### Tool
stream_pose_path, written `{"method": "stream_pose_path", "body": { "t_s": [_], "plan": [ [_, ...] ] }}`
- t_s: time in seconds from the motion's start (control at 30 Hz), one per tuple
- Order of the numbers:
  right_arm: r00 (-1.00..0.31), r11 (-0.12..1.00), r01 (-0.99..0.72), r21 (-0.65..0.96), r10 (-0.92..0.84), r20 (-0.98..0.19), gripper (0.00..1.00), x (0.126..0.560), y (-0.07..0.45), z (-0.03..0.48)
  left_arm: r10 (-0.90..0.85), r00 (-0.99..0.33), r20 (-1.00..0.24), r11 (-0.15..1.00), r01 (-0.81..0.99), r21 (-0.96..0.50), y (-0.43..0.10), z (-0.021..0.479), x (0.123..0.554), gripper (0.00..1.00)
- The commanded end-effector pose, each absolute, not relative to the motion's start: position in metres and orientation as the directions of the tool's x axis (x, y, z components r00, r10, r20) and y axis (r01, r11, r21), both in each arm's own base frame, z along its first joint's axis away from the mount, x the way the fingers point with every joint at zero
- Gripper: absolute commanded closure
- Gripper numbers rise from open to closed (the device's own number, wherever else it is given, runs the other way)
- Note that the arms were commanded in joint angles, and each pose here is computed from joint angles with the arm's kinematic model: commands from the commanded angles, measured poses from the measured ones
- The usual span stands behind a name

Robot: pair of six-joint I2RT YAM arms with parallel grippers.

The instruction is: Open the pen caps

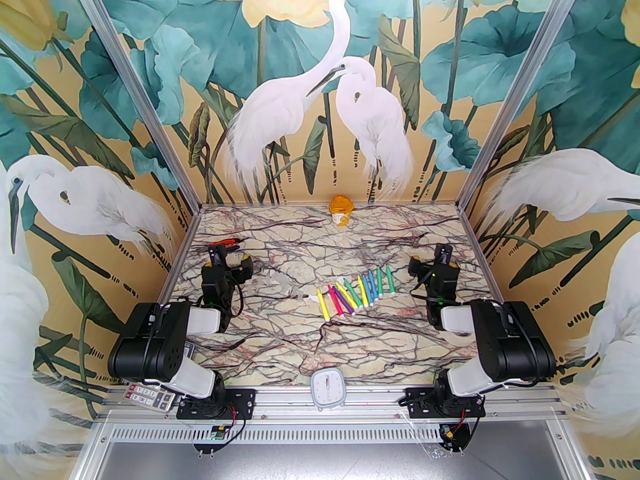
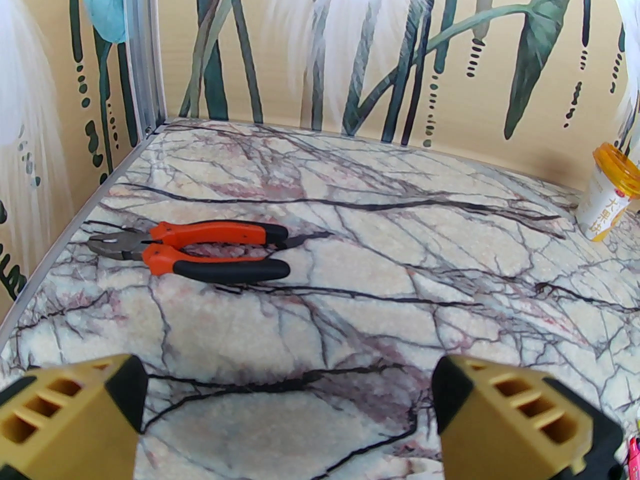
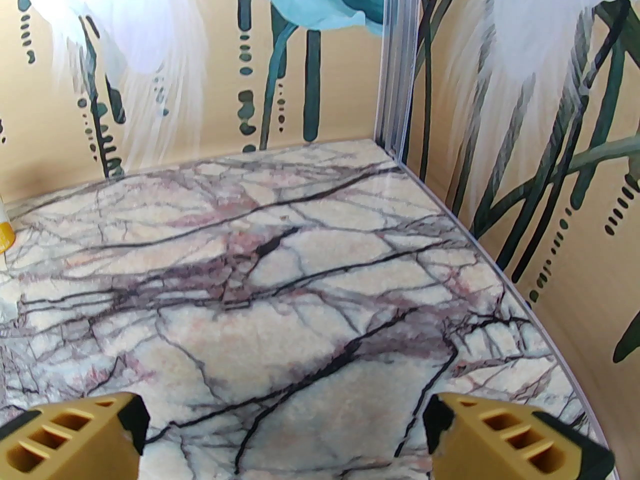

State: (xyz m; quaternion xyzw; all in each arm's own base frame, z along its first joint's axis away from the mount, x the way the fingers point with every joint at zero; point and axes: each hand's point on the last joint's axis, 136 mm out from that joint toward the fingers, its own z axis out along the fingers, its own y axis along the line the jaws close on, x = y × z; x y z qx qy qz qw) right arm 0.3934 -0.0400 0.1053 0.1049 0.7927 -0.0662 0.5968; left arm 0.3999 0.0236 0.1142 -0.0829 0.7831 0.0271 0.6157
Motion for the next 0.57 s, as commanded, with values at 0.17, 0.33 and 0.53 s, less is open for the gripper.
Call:
{"method": "stream_pose_path", "body": {
  "t_s": [0.17,0.33,0.53],
  "plan": [
    [-0.241,0.973,0.228,0.022,0.078,-0.967,0.01,0.3959,-0.0382,0.1109,-0.108,-0.211,-0.971,0.986,-0.149,-0.078,0.0225,0.1174,0.4026,0.0],
    [-0.243,0.974,0.225,0.021,0.077,-0.967,0.01,0.3961,-0.0376,0.1108,-0.108,-0.212,-0.971,0.986,-0.15,-0.077,0.0226,0.117,0.4025,0.0],
    [-0.242,0.975,0.223,0.022,0.077,-0.967,0.01,0.3962,-0.0372,0.1109,-0.109,-0.208,-0.972,0.986,-0.149,-0.078,0.0225,0.1181,0.4022,0.0]
  ]
}}
